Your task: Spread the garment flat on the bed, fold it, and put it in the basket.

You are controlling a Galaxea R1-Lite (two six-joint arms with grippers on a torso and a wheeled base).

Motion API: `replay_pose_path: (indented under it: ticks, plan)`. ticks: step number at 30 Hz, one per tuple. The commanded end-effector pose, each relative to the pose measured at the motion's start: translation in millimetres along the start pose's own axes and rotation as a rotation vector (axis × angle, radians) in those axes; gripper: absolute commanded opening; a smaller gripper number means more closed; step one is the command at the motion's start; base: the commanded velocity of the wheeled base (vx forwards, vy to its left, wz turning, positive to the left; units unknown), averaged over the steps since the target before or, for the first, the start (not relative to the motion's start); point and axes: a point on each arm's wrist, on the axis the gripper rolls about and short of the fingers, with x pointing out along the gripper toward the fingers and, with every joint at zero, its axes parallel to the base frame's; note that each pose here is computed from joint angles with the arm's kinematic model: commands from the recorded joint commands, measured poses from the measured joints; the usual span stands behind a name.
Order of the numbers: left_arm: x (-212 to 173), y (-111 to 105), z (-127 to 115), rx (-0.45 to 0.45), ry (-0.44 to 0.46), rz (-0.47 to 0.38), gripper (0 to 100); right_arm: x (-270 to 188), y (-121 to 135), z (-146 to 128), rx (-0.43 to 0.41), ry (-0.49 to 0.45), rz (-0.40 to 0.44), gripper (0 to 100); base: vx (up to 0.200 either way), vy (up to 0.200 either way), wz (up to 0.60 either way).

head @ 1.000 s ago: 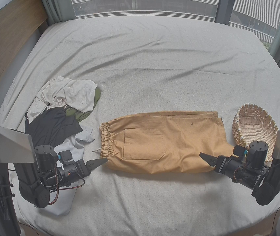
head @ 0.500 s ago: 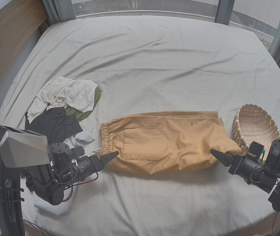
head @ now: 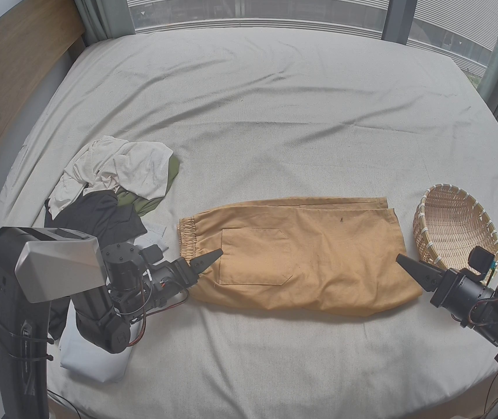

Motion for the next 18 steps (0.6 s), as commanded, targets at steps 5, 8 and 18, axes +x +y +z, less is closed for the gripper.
replay_pose_path:
  ticks: [5,8,18]
  plan:
    - [2,1,2,-0.028,-0.02,0.006,0,-5,0,-1,0.002,0.004,-0.001,100,0.0,0.0,0.0]
    - [3,1,5,-0.035,-0.04,0.012,0,-4,0,-1,0.0,0.005,0.0,100,0.0,0.0,0.0]
    - [-28,-18,11,-0.075,-0.027,0.029,0,1,-2,-6,0.006,0.037,0.004,100,0.0,0.0,0.0]
